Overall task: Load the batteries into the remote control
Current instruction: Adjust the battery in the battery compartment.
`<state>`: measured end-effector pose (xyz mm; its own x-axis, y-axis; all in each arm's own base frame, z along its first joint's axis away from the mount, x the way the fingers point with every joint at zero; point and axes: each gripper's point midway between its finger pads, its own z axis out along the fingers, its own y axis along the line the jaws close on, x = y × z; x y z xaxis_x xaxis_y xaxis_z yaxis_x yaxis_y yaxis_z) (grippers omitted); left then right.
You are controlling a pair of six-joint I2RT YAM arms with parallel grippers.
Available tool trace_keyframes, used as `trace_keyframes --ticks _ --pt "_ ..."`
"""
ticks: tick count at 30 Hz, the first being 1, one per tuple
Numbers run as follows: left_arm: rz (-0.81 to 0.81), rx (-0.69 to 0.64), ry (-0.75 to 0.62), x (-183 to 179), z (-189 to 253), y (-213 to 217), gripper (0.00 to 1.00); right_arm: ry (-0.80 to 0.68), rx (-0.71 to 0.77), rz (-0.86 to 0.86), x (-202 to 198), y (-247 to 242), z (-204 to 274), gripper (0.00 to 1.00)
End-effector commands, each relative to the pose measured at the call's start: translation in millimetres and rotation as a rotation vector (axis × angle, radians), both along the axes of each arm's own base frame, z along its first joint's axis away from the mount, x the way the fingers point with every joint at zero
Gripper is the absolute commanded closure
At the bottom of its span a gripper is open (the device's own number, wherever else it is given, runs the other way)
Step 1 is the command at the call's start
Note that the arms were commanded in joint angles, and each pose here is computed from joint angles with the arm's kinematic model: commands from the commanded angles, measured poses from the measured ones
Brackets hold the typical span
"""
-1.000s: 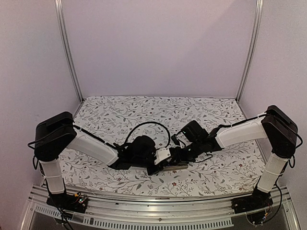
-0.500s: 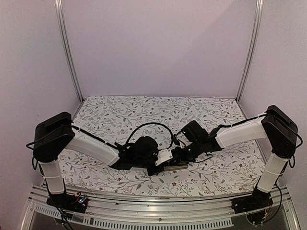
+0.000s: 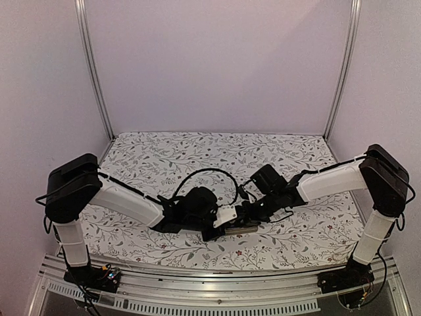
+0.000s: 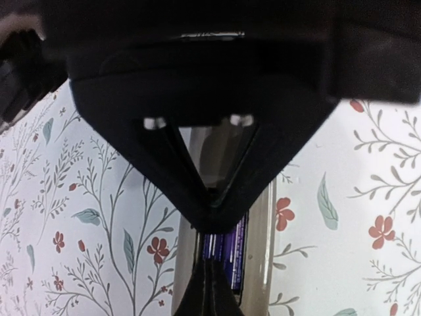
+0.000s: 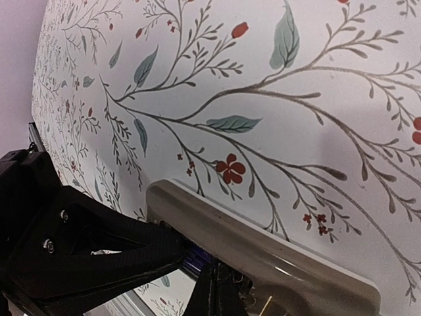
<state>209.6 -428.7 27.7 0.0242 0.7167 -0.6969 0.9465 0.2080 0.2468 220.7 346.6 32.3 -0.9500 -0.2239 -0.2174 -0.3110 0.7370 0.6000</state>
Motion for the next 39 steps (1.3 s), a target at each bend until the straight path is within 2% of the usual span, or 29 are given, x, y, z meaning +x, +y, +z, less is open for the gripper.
trace_keyframes --ticks 1,14,23,32,39 --pt "-0.090 0.179 0.162 -53.4 -61.5 30.0 1.00 0.088 -0.039 -0.012 -15.7 -18.9 -6.8 1.00" --pt "-0.064 0.161 0.148 -50.8 -60.2 33.3 1.00 0.089 0.107 0.047 -14.0 8.5 10.7 1.00" --pt "-0.056 0.157 0.140 -49.6 -59.4 34.3 1.00 0.106 -0.007 0.014 -11.9 -4.9 -25.7 1.00" --pt "-0.058 0.153 0.137 -49.4 -59.0 33.3 1.00 0.077 -0.030 -0.058 6.3 -13.7 -25.6 1.00" --pt "-0.046 0.152 0.129 -47.7 -57.7 35.7 1.00 0.107 -0.107 -0.051 -8.6 -33.9 -46.0 1.00"
